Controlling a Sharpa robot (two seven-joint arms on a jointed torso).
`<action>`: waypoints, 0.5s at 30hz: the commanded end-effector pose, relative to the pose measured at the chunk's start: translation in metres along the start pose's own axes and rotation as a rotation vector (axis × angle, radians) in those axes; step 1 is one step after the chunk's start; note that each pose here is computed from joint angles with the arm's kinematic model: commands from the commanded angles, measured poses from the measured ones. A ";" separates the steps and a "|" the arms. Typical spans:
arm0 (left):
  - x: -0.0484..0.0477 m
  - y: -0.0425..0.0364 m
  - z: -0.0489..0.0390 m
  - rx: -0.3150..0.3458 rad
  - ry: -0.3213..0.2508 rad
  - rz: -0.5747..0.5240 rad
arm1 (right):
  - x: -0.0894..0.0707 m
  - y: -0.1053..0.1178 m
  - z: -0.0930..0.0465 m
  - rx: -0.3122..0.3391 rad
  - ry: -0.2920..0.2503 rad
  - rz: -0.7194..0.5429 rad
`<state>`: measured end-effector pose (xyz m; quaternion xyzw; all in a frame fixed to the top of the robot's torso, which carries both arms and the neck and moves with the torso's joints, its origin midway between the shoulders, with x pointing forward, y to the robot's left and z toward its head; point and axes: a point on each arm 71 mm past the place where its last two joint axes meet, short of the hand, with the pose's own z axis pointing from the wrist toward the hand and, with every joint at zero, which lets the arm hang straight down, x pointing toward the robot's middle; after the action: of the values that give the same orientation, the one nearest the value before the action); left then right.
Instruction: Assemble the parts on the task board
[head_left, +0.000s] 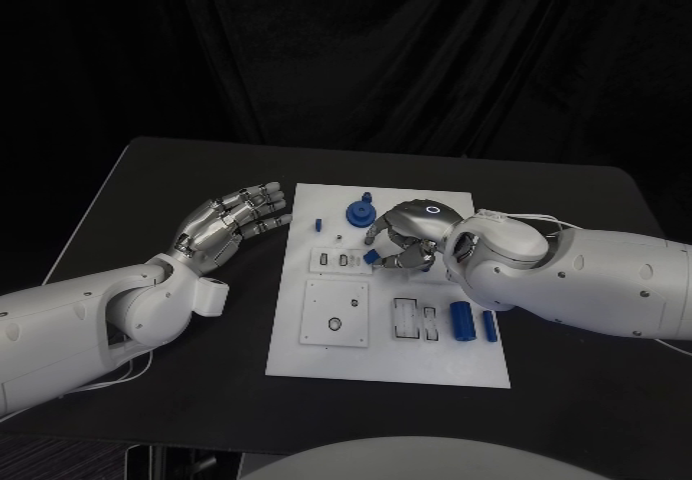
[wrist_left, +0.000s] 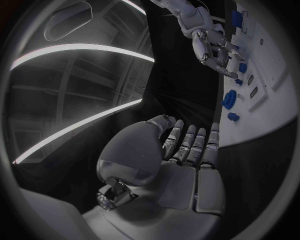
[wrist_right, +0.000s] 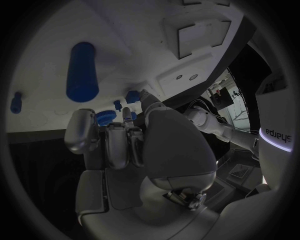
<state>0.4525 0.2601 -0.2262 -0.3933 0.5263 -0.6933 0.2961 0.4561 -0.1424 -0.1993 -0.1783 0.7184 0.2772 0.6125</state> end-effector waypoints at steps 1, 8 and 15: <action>0.0007 -0.0082 -0.0009 0.120 0.005 -0.010 | -0.007 0.000 -0.004 -0.016 -0.041 -0.001; 0.0009 -0.0079 -0.0008 0.119 0.006 -0.011 | -0.007 -0.008 -0.011 0.004 -0.008 -0.010; 0.0008 -0.0074 -0.0007 0.118 0.006 -0.011 | -0.003 -0.016 -0.012 0.025 0.039 -0.021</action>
<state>0.4524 0.2608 -0.2267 -0.3940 0.5264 -0.6926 0.2966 0.4566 -0.1620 -0.1955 -0.1739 0.7230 0.2643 0.6141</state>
